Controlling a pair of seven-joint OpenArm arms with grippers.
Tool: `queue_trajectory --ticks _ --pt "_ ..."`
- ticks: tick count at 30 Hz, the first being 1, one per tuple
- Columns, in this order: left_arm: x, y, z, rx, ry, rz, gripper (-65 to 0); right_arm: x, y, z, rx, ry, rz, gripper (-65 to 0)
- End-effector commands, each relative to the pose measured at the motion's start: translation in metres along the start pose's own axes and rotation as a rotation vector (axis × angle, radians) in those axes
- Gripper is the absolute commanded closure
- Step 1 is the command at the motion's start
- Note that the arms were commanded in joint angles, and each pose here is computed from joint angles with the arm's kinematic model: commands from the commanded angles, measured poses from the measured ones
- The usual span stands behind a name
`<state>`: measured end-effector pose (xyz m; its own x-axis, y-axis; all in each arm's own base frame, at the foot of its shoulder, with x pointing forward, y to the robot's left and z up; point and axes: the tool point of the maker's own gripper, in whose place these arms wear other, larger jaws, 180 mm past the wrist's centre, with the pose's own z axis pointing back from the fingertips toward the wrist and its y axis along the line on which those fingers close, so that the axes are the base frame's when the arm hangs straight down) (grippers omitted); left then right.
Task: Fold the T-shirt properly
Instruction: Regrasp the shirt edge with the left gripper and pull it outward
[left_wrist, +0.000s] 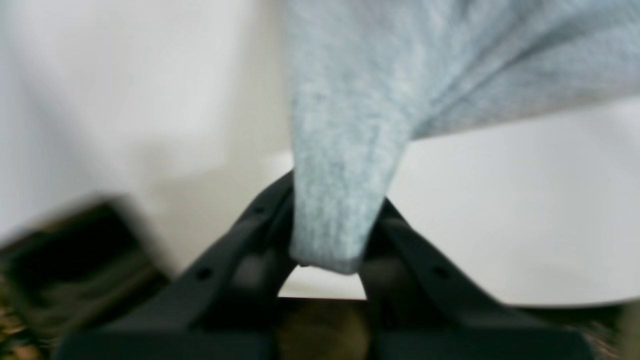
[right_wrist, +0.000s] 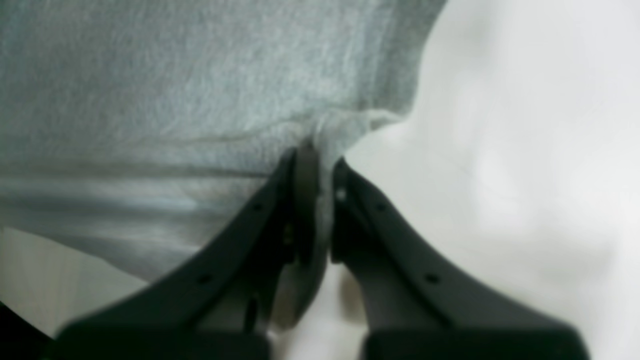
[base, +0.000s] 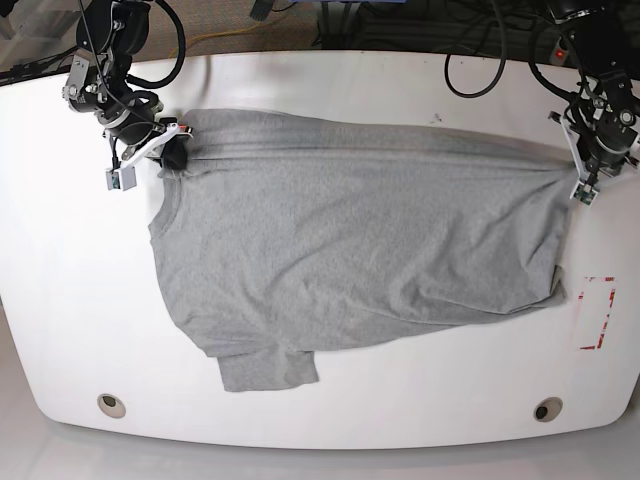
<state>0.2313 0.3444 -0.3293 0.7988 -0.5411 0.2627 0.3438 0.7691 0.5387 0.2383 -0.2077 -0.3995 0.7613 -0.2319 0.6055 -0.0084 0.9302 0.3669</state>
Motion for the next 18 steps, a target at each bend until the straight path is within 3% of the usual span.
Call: queue_trajectory --ticks 1,4,7,9,12,16,18 --pt "0.003 0.031 0.012 0.094 0.006 -0.061 -0.4 0.014 0.004 0.002 0.009 -0.048 0.013 0.0" --pt "0.005 0.051 0.018 0.141 0.018 -0.122 -4.3 0.014 0.005 0.002 0.012 -0.050 0.009 0.0" --pt "0.010 0.059 0.021 0.156 0.022 -0.186 -19.3 0.017 0.006 0.001 0.015 -0.057 0.010 0.0" --pt "0.008 0.061 0.022 0.161 0.027 -0.196 -35.1 0.017 0.007 0.001 0.016 -0.059 0.010 0.0" --pt "-0.008 0.059 0.023 0.153 0.060 -0.192 -48.1 0.018 0.007 0.000 0.017 -0.060 0.009 0.0" --pt "-0.021 0.055 0.024 0.122 0.065 -0.157 -48.1 0.018 0.007 0.000 0.017 -0.060 0.009 0.0" --pt "-0.024 0.049 0.025 0.076 0.026 -0.074 -47.2 0.018 0.007 0.000 0.017 -0.060 0.009 0.0"
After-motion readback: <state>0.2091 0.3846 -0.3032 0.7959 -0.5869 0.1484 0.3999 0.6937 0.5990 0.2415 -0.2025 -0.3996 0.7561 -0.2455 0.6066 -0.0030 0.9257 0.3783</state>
